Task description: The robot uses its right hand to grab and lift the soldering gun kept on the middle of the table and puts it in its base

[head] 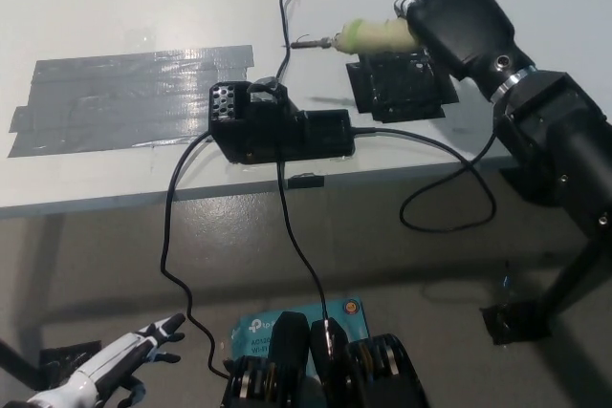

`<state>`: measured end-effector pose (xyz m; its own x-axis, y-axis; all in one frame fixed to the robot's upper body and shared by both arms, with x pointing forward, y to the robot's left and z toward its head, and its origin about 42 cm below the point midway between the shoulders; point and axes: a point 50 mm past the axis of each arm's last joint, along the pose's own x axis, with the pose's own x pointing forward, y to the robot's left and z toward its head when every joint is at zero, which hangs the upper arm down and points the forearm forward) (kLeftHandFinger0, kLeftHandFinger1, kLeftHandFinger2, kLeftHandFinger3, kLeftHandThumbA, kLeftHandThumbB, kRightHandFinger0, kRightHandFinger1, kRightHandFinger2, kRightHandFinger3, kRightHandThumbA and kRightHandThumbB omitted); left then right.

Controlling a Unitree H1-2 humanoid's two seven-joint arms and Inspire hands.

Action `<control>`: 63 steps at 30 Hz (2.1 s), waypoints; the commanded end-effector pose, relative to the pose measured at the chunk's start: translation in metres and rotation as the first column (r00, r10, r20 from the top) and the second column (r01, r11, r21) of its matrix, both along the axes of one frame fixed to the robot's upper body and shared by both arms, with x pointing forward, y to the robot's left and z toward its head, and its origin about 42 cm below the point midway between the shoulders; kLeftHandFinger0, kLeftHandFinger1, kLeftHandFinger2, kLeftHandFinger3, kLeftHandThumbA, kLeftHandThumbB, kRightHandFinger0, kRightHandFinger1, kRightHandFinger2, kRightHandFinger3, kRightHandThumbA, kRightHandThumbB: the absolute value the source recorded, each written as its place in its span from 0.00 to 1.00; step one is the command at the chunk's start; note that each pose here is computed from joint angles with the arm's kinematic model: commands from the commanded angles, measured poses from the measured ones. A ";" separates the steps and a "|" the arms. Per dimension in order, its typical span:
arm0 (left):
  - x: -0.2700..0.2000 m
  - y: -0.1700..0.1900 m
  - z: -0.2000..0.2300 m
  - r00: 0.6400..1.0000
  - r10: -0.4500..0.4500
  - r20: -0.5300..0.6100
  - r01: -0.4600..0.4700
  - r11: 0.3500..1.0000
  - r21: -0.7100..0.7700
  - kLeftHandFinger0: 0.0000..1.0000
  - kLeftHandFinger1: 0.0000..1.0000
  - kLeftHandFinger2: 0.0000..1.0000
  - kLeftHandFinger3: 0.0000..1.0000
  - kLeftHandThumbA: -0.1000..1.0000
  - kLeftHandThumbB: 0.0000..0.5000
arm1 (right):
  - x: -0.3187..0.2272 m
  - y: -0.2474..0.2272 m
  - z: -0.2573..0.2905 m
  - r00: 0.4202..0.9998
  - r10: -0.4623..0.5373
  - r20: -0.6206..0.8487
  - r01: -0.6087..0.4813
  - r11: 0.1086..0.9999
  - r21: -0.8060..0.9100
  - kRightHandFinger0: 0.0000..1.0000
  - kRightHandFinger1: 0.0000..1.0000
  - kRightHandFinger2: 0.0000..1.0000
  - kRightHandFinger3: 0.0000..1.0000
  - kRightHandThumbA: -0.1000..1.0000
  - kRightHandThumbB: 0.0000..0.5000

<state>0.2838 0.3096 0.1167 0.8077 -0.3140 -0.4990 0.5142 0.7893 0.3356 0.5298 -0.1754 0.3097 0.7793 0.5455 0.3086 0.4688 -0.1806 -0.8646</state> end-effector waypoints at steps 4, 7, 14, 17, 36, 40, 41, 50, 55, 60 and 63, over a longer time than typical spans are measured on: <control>-0.001 0.004 0.004 1.000 -0.014 -0.007 0.014 1.000 0.010 1.00 0.92 1.00 1.00 1.00 1.00 | -0.004 0.003 0.022 0.997 0.020 0.070 -0.023 0.999 0.046 0.00 0.00 0.11 0.12 0.00 0.59; -0.002 0.003 0.004 1.000 -0.015 -0.010 0.015 1.000 0.010 1.00 0.90 1.00 1.00 1.00 1.00 | -0.010 0.004 0.016 0.998 0.026 0.056 -0.026 1.000 0.009 0.00 0.00 0.17 0.17 0.00 0.22; -0.007 0.004 0.002 1.000 -0.009 -0.013 0.010 1.000 0.012 1.00 0.90 1.00 1.00 1.00 0.95 | -0.017 -0.001 -0.001 0.998 0.052 -0.019 -0.052 0.999 0.015 0.00 0.00 0.07 0.36 0.00 0.04; -0.016 0.005 -0.004 0.999 -0.006 -0.035 0.006 1.000 0.011 1.00 0.90 1.00 1.00 1.00 0.96 | -0.024 -0.003 -0.014 0.997 0.073 -0.029 -0.073 0.997 0.010 0.00 0.00 0.04 0.24 0.00 0.04; -0.022 0.002 -0.010 0.999 -0.002 -0.047 0.002 1.000 0.015 1.00 0.93 1.00 1.00 1.00 1.00 | -0.014 0.008 0.000 1.000 -0.003 -0.016 0.003 1.000 -0.018 0.00 0.00 0.24 0.16 0.00 0.00; -0.021 0.001 -0.010 0.999 -0.006 -0.047 0.007 1.000 0.016 1.00 0.89 1.00 1.00 1.00 1.00 | -0.011 0.011 0.005 1.000 -0.002 -0.013 0.002 1.000 0.027 0.00 0.00 0.19 0.00 0.00 0.02; -0.021 0.000 -0.010 0.999 -0.007 -0.046 0.007 1.000 0.015 1.00 0.89 1.00 1.00 1.00 1.00 | -0.010 0.012 0.006 1.000 -0.003 -0.007 0.003 1.000 0.018 0.00 0.00 0.23 0.03 0.00 0.01; -0.020 -0.001 -0.010 0.999 -0.012 -0.045 0.013 1.000 0.018 1.00 0.89 1.00 1.00 1.00 1.00 | -0.014 0.014 -0.001 1.000 0.026 -0.006 -0.027 0.999 -0.043 0.00 0.00 0.21 0.07 0.00 0.19; -0.018 -0.002 -0.006 0.999 -0.020 -0.035 0.021 1.000 0.022 1.00 0.88 1.00 1.00 1.00 1.00 | -0.016 0.014 -0.010 0.999 0.039 -0.005 -0.040 0.996 -0.085 0.00 0.00 0.17 0.06 0.20 0.30; -0.015 -0.004 -0.005 0.999 -0.025 -0.030 0.026 0.999 0.019 1.00 0.86 1.00 1.00 1.00 1.00 | -0.019 0.016 -0.011 0.995 0.098 -0.024 -0.100 0.990 -0.098 0.00 0.00 0.11 0.20 0.28 0.32; -0.018 -0.004 -0.006 0.999 -0.026 -0.032 0.027 0.999 0.023 1.00 0.84 1.00 1.00 1.00 1.00 | -0.021 0.016 -0.016 0.993 0.111 -0.032 -0.113 0.988 -0.108 0.00 0.00 0.06 0.28 0.24 0.22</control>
<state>0.2630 0.3076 0.1007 0.7772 -0.3128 -0.5460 0.5372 0.7817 0.3169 0.5068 -0.1606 0.2681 0.7697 0.6128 0.1792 0.3972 -0.2399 -0.8858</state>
